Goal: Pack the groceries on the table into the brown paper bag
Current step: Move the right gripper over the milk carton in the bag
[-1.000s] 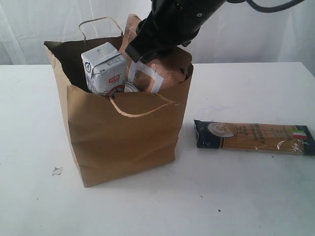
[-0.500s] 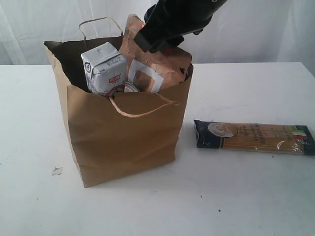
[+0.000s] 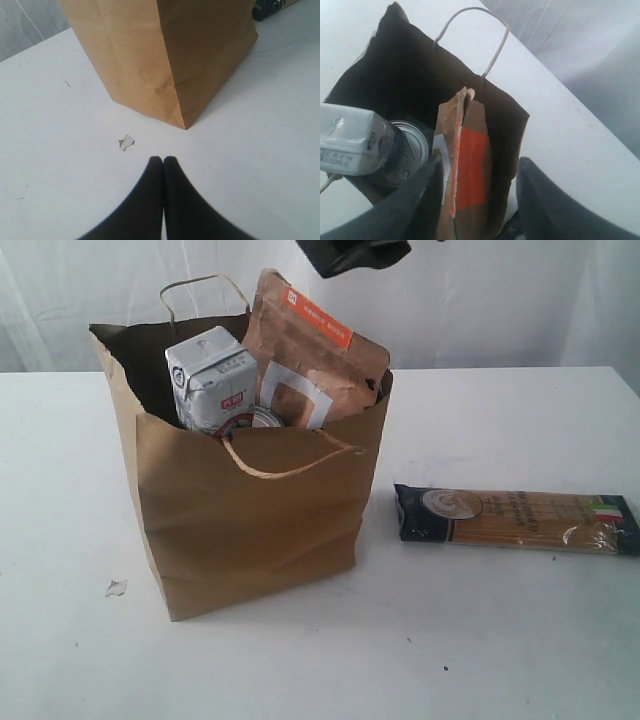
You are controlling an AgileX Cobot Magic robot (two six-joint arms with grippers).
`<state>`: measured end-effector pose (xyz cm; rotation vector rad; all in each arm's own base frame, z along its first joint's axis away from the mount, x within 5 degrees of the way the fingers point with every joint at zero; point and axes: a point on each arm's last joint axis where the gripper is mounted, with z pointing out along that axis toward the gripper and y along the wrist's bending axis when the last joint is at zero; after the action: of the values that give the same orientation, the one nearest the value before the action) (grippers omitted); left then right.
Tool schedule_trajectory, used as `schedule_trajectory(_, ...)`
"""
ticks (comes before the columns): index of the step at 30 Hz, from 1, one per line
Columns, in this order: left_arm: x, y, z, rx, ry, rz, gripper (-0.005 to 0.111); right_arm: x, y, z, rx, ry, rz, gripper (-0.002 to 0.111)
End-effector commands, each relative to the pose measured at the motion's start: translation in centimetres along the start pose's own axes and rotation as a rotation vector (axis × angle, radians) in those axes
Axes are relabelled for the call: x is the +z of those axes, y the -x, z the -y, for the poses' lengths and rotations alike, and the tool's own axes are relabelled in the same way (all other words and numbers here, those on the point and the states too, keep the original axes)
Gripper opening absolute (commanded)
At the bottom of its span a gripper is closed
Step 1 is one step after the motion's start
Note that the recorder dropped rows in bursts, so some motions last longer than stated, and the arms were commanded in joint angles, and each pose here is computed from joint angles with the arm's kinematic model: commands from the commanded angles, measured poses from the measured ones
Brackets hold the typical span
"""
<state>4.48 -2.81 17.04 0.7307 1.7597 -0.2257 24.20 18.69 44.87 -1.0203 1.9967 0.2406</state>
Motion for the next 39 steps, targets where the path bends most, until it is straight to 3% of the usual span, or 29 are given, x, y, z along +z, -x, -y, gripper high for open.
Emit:
schedule_trajectory(1, 0.0, -0.1, 0.0, -0.006, -0.003, 0.0, 0.0, -2.2, 0.2, 0.0, -0.012, -0.02, 0.045, 0.044)
schedule_trajectory(8, 0.0, -0.1, 0.0, -0.006, -0.003, 0.0, 0.0, -3.8, 0.1, -0.3, -0.001, 0.001, 0.061, 0.044)
schedule_trajectory(17, 0.0, -0.1, 0.0, -0.006, -0.003, 0.0, 0.0, -4.3, 0.1, -4.3, -0.039, 0.216, 0.017, 0.044)
schedule_trajectory(22, 0.0, -0.1, 0.0, -0.006, -0.003, 0.0, 0.0, -3.3, -0.1, -5.1, -0.025, 0.252, -0.043, 0.056)
schedule_trajectory(39, 0.0, -0.1, 0.0, -0.006, -0.003, 0.0, 0.0, 2.3, 0.9, -6.8, -0.012, 0.297, -0.041, 0.057)
